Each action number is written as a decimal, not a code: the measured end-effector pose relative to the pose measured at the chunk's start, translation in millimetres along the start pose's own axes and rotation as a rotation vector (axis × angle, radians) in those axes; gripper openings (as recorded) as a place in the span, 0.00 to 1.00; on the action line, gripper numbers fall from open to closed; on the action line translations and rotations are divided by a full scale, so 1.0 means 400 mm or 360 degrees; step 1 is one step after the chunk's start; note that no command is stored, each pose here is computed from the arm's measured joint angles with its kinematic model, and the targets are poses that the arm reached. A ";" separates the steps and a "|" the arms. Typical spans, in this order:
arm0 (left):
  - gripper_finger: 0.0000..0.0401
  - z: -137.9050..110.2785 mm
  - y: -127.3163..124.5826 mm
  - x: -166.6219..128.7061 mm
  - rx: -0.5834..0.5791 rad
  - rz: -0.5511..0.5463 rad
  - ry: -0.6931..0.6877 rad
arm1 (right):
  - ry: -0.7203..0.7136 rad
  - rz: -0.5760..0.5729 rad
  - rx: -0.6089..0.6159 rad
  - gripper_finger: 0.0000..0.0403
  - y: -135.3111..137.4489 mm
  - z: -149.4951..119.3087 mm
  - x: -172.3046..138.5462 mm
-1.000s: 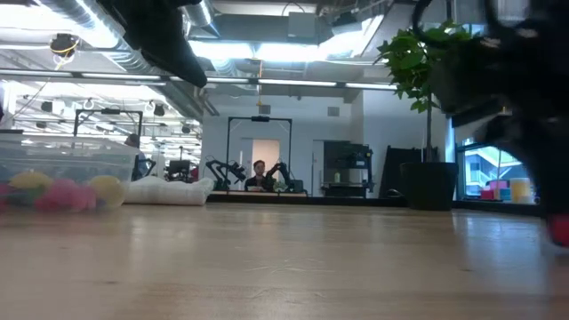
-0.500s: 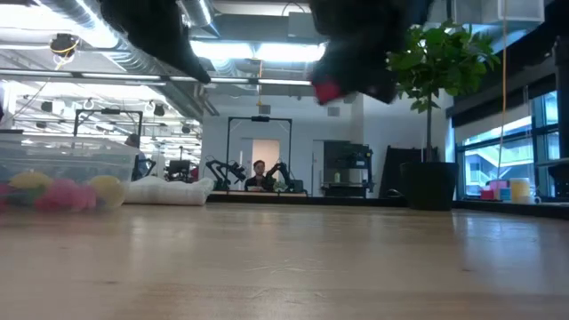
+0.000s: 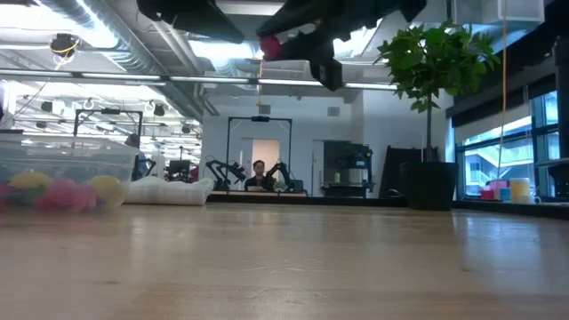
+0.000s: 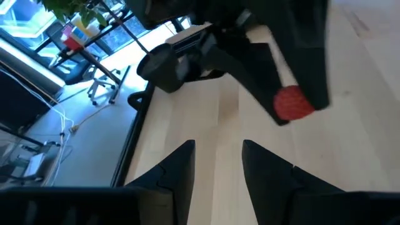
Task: Pick and placing Produce into tupperware
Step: Put the red raspberry into the transparent bin
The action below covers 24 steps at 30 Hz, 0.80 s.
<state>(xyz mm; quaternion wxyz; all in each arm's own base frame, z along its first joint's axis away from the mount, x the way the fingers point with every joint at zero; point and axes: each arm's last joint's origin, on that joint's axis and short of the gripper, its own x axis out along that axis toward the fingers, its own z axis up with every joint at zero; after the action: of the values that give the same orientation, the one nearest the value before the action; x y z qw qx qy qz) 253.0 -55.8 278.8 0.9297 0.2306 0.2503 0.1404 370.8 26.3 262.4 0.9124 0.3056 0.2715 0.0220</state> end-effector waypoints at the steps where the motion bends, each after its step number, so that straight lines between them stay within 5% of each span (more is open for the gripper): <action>1: 0.31 0.000 0.000 0.000 -0.0001 -0.0001 0.0000 | -0.0002 0.0008 -0.0014 0.28 -0.003 0.006 -0.006; 10: 0.32 0.004 -0.001 -0.001 -0.0229 -0.0007 -0.0021 | -0.0157 0.0056 -0.0136 0.29 -0.015 0.063 -0.060; 24: 0.50 0.002 0.003 0.002 -0.0235 0.0012 -0.0014 | -0.0245 0.0135 -0.0056 0.29 -0.032 0.096 -0.073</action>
<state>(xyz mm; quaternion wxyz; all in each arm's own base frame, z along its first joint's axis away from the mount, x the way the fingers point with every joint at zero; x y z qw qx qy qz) 253.9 -55.0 279.9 0.9448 0.1629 0.2343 0.1610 363.7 -10.9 294.8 0.9340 0.3016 0.1871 0.0417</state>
